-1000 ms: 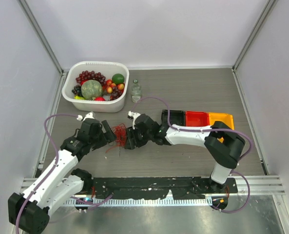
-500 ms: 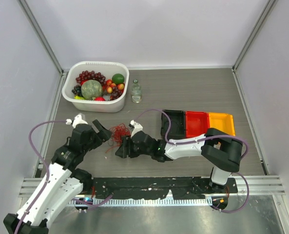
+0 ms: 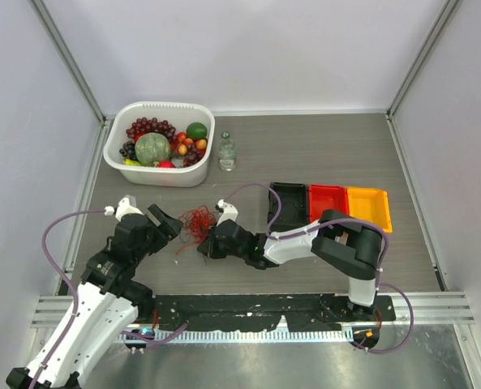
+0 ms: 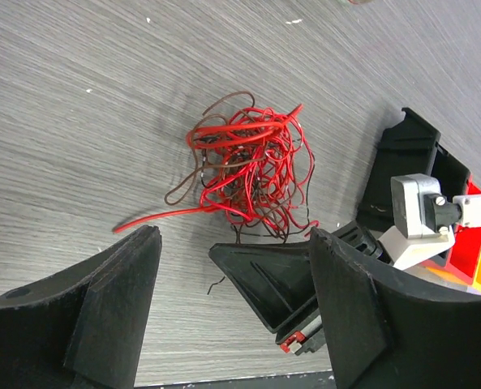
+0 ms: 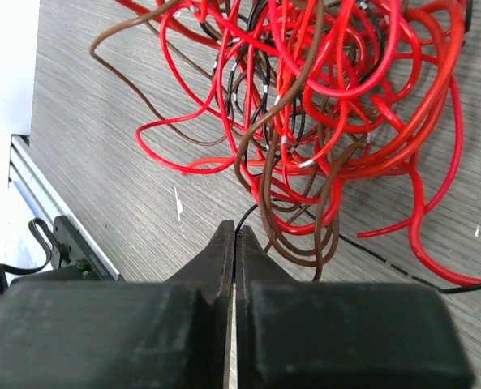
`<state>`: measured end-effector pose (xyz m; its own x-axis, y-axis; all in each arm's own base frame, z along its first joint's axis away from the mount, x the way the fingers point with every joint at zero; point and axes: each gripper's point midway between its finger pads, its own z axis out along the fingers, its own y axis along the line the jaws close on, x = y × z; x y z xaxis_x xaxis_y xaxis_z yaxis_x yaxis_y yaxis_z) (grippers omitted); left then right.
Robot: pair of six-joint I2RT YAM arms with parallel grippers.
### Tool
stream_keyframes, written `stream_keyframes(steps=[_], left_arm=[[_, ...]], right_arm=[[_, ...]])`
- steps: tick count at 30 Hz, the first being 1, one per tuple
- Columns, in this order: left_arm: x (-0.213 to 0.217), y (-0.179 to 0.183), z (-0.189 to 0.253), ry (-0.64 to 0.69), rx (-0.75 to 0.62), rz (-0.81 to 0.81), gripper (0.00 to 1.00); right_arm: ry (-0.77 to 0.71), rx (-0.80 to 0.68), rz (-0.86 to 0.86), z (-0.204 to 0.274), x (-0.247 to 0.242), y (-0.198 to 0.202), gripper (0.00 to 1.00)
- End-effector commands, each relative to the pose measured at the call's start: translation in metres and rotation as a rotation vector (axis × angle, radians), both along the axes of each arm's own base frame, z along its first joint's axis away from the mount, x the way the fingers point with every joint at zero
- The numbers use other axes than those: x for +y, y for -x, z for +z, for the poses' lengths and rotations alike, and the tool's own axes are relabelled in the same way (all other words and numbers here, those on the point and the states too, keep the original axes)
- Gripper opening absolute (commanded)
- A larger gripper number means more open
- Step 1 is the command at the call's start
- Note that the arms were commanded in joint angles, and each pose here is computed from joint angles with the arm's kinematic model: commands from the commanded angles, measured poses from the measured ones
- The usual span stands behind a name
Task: Untangle the cables
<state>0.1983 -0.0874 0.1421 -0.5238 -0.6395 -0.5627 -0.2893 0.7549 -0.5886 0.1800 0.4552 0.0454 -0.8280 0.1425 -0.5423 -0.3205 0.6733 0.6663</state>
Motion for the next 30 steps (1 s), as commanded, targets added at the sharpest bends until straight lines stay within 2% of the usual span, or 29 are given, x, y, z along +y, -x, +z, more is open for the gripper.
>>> stream_keyframes(steps=[1,3,6,8,11,14,18,23,30], left_arm=[[-0.019,-0.009,0.004,0.055,-0.026,-0.071,0.77],[-0.047,-0.016,0.006,0.131,-0.03,-0.184,0.76],[-0.101,-0.019,0.019,0.318,-0.02,-0.41,0.76],[-0.12,-0.027,0.014,0.38,0.026,-0.461,0.74],[-0.124,-0.042,-0.02,0.372,0.124,-0.414,0.72],[-0.112,-0.054,-0.065,0.268,0.223,-0.333,0.71],[-0.103,-0.062,-0.095,0.274,0.276,-0.272,0.73],[-0.091,-0.064,-0.115,0.28,0.303,-0.206,0.74],[-0.06,-0.056,-0.125,0.242,0.306,-0.112,0.74]], right_arm=[[-0.107,-0.085,0.033,0.066,0.01,-0.001,0.01],[-0.115,-0.09,0.085,0.075,0.0,0.011,0.01],[-0.105,-0.067,0.165,0.067,-0.015,0.032,0.01],[-0.134,-0.052,0.244,0.069,-0.021,0.049,0.01],[-0.217,-0.063,0.296,0.094,-0.026,0.063,0.01],[-0.252,-0.125,0.312,0.128,-0.036,0.07,0.01],[-0.286,-0.371,0.285,0.237,-0.066,0.062,0.01],[-0.42,-0.639,0.182,0.392,-0.119,0.058,0.01],[-0.547,-0.85,0.134,0.521,-0.168,0.07,0.01]])
